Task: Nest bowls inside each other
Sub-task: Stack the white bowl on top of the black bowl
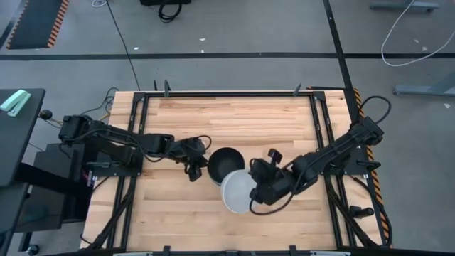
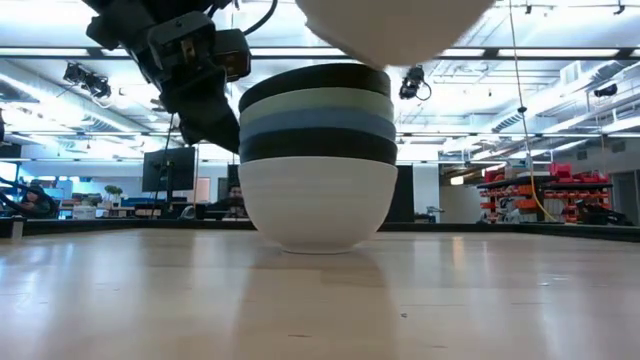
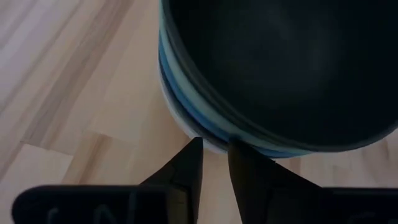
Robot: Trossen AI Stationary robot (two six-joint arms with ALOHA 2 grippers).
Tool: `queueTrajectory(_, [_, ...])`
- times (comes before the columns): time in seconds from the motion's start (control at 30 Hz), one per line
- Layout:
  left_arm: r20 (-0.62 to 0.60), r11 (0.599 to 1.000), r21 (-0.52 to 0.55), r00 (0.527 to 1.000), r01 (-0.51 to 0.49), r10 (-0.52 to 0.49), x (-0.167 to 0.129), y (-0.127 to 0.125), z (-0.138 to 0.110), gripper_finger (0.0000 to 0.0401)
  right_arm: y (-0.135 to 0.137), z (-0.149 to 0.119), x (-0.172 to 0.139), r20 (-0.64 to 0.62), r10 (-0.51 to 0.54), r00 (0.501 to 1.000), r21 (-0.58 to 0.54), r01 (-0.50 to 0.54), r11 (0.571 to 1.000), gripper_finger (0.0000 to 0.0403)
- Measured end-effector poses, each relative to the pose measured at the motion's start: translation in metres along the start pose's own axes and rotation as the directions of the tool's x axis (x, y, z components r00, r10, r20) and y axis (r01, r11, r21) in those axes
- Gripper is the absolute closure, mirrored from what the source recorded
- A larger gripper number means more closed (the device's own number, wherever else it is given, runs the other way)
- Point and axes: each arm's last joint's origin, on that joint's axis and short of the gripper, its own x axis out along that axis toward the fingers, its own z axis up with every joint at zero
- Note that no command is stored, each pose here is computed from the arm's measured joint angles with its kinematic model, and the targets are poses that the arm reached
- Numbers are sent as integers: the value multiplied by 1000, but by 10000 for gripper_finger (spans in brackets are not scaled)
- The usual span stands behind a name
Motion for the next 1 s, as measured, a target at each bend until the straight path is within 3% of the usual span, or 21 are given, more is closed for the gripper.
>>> queueTrajectory(0.33, [29, 999, 23, 999, 33, -33, 0, -2, 3, 325, -23, 37, -1, 120, 49, 992, 21, -52, 998, 398])
queueTrajectory(0.67, [23, 999, 36, 999, 29, -30, 0, -1, 3, 322, -53, 58, 24, 41, 39, 998, 96, -43, 994, 398])
queueTrajectory(1.0, [-46, 998, 38, 998, -40, 42, -1, 15, 0, 326, -64, 58, 36, -41, 14, 999, 105, -10, 994, 398])
